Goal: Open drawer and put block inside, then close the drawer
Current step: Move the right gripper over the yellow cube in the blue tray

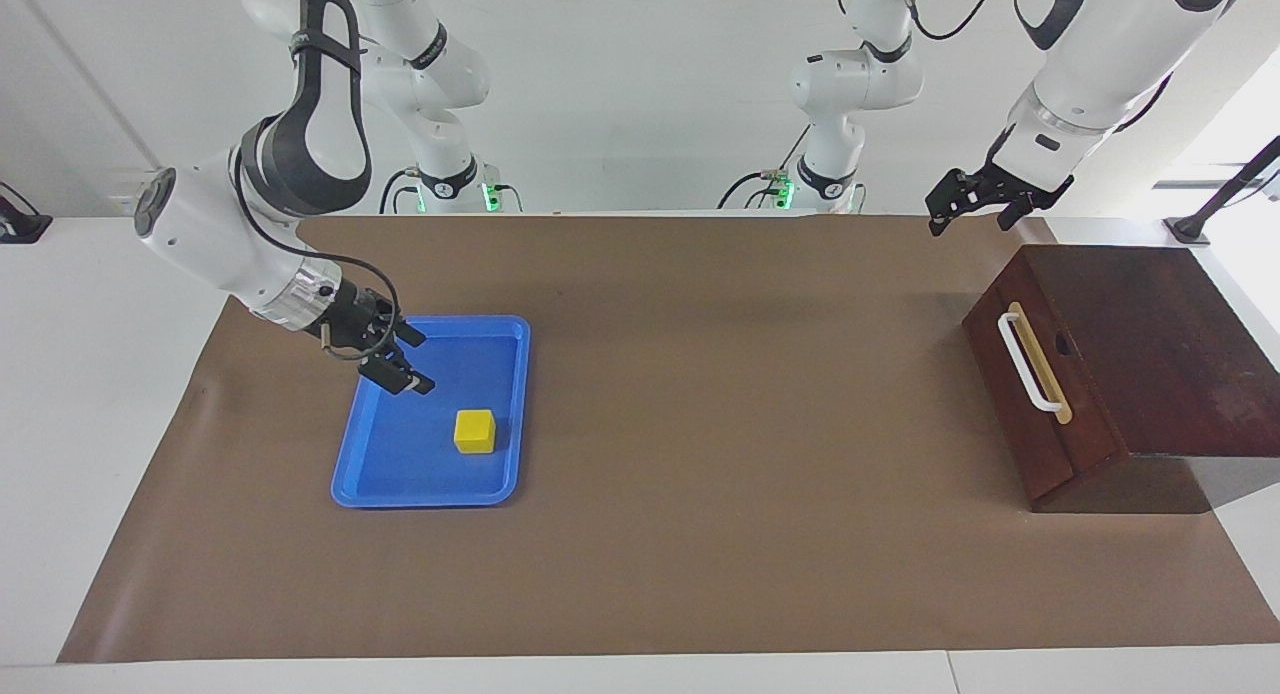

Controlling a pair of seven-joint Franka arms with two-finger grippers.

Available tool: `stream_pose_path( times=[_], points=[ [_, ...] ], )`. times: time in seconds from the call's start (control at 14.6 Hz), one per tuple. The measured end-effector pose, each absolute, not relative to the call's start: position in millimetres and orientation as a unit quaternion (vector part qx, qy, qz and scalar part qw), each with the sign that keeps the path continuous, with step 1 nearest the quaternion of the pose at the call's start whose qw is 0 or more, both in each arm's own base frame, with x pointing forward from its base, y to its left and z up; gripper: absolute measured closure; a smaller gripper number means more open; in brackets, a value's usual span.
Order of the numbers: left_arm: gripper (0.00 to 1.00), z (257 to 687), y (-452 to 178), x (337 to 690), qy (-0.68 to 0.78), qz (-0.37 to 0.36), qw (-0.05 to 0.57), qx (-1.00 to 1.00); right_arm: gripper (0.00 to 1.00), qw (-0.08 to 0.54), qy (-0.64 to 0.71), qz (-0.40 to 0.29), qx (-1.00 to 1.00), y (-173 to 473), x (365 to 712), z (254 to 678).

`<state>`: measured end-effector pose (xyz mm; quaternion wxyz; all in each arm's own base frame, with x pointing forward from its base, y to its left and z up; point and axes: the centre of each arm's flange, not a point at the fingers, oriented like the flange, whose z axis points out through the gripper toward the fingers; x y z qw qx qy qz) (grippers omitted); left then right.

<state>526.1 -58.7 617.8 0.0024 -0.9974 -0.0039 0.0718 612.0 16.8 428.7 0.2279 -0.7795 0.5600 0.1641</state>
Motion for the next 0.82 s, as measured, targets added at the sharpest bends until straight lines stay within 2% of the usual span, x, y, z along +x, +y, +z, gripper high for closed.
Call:
stream_pose_path(
  times=[0.41,0.82],
  points=[
    [0.0,617.9,-58.7,526.1,-0.004,0.072,0.002,-0.997,0.0,0.244,0.607,0.242,-0.717,15.7,624.5,352.6],
    [0.0,617.9,-58.7,526.1,-0.004,0.072,0.002,-0.997,0.0,0.251,0.619,0.251,-0.7,11.7,643.2,324.1]
  ],
)
